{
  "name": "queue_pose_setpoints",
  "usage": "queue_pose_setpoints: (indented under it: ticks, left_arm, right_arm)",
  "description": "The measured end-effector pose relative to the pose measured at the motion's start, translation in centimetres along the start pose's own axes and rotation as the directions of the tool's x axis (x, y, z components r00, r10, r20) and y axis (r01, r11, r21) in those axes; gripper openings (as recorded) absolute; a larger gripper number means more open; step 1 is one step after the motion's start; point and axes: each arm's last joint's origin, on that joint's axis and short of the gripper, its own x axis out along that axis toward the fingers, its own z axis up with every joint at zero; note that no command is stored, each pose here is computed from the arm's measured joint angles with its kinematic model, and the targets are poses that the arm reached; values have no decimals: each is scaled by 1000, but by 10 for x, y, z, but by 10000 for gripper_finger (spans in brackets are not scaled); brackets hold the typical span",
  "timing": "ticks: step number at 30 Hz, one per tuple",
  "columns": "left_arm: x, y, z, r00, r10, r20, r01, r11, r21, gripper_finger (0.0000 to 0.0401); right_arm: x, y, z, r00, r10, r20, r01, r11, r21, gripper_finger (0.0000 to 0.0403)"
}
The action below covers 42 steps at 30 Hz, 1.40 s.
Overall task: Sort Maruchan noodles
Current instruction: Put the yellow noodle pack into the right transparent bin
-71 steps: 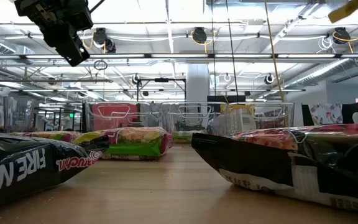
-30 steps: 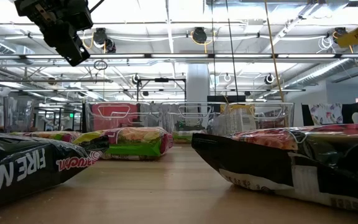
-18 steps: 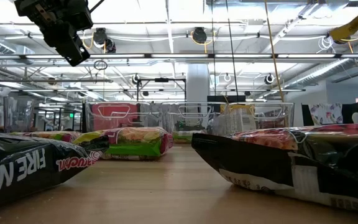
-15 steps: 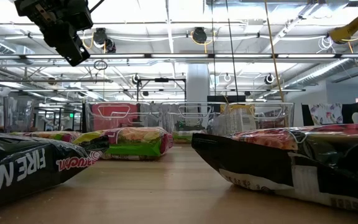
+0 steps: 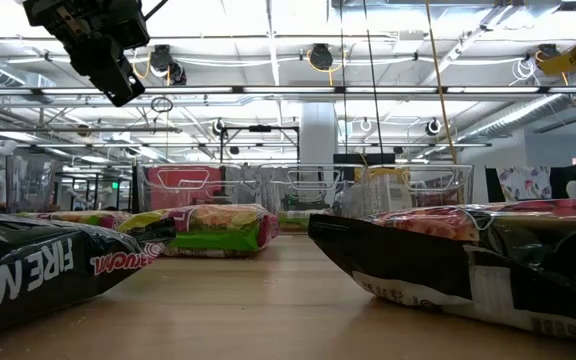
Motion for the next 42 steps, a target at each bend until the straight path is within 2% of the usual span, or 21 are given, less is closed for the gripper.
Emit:
queue_pose_setpoints:
  ticks: [6,11,28,32,40,42]
  left_arm:
    - [0,0,0,1000,0,0,0,1000,0,8]
    - [0,0,0,1000,0,0,0,1000,0,8]
    - [0,0,0,1000,0,0,0,1000,0,8]
    - [0,0,0,1000,0,0,0,1000,0,8]
    - [0,0,0,1000,0,0,0,1000,-7,8]
    - [0,0,0,1000,0,0,0,1000,-8,8]
  right_arm:
    - [0,-3,1,1000,-30,5,30,999,16,116]
    - [-1,-9,2,995,-99,-21,100,993,61,116]
    - [11,-19,-6,995,-96,-23,98,990,104,114]
    - [20,-25,-2,996,-74,-49,79,991,112,89]
    - [27,-33,4,995,-70,-70,76,994,85,9]
    - [27,-33,4,995,-71,-70,75,995,60,4]
